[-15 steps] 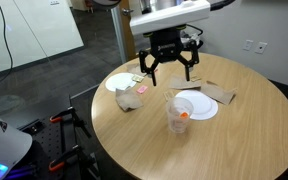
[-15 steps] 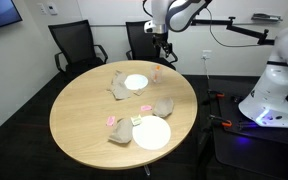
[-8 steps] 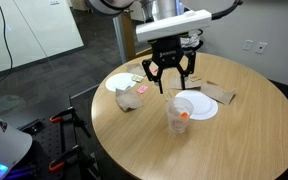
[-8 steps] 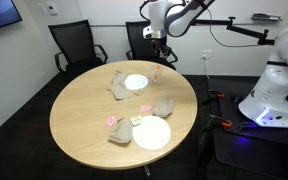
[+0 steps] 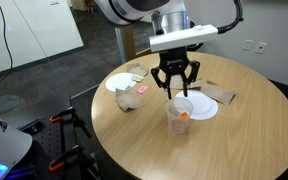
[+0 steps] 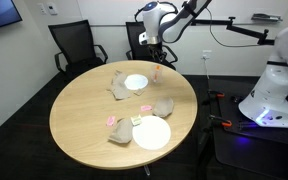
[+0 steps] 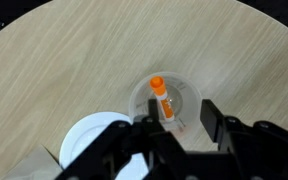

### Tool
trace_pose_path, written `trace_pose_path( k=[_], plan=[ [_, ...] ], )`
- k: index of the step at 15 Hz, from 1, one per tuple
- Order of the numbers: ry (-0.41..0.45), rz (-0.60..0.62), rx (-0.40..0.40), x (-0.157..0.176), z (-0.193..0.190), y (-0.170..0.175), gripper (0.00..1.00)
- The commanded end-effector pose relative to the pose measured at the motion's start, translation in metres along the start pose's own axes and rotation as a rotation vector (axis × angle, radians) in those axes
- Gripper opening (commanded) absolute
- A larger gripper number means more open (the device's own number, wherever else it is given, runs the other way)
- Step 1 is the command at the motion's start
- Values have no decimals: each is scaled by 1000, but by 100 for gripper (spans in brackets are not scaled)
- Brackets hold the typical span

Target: Remove the orange marker from the cup and put it on the table

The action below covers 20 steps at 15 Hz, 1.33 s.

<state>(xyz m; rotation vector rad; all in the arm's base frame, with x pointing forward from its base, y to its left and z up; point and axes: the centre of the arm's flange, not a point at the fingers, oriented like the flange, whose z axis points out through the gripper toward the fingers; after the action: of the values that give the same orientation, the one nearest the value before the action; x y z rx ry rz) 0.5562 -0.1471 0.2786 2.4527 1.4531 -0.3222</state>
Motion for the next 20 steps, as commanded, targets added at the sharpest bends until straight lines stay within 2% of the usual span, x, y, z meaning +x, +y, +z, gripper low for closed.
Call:
trace_pose_path(
  k=[1, 10, 20],
  plan=[
    [-17, -30, -8, 6, 16, 21, 44],
    [-33, -52, 16, 22, 46, 33, 42],
    [-50, -62, 42, 20, 64, 29, 40]
  ],
)
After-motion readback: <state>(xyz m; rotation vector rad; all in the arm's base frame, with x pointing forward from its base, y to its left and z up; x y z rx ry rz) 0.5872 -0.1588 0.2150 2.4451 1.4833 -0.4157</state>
